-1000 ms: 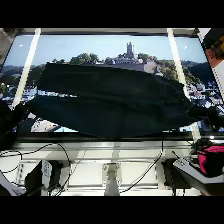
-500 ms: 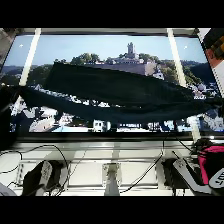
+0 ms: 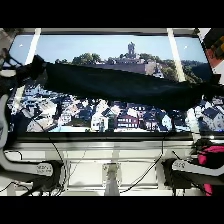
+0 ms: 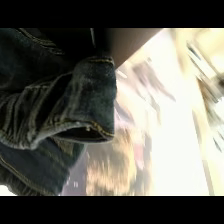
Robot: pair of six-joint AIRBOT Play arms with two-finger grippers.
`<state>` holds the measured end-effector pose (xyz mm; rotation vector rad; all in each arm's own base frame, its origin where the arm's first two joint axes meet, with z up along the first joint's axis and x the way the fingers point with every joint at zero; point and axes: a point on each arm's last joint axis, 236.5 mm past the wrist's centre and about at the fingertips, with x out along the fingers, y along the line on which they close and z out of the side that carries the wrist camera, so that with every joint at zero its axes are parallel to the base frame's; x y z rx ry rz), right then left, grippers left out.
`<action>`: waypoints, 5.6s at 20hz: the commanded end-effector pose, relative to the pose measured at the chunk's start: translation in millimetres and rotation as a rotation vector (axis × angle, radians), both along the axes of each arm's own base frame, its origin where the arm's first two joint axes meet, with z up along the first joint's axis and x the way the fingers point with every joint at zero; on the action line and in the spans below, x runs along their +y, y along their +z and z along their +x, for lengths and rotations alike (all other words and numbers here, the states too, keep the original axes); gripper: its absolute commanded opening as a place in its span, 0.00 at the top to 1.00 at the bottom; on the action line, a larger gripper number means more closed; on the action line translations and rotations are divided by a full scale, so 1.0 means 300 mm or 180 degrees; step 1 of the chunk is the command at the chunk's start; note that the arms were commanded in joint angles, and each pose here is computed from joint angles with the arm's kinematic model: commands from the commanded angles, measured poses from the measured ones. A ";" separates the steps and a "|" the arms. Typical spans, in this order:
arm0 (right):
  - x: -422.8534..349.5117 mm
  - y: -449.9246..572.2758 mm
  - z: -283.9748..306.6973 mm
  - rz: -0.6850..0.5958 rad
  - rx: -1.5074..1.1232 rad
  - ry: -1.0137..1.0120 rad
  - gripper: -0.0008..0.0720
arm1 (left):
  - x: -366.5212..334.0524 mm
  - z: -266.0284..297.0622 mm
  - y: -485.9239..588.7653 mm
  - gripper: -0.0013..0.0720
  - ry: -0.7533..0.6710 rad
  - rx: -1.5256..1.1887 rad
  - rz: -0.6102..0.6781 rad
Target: Fold the clothes and pants, and hang the long-sleeved shirts on hangers.
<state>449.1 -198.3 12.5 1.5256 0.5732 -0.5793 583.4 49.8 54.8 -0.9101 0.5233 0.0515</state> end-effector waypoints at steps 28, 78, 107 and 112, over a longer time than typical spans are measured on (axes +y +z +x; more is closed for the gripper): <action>0.086 -0.096 -0.140 0.0474 -0.0128 0.3305 0.97 | -1.201 -0.199 0.139 0.96 -0.2740 0.0017 0.1062; 1.569 0.021 0.135 -0.1521 -0.0250 0.5452 0.96 | -0.858 -0.154 0.228 0.96 -0.2002 0.0399 0.1278; 0.816 -0.395 0.009 -0.0097 0.0166 0.4063 0.23 | -0.952 -0.276 0.193 0.96 -0.2688 0.0454 0.1698; 0.903 -0.420 0.007 -0.0086 0.0159 0.4216 0.24 | -0.985 -0.291 0.191 0.96 -0.2750 0.0440 0.1704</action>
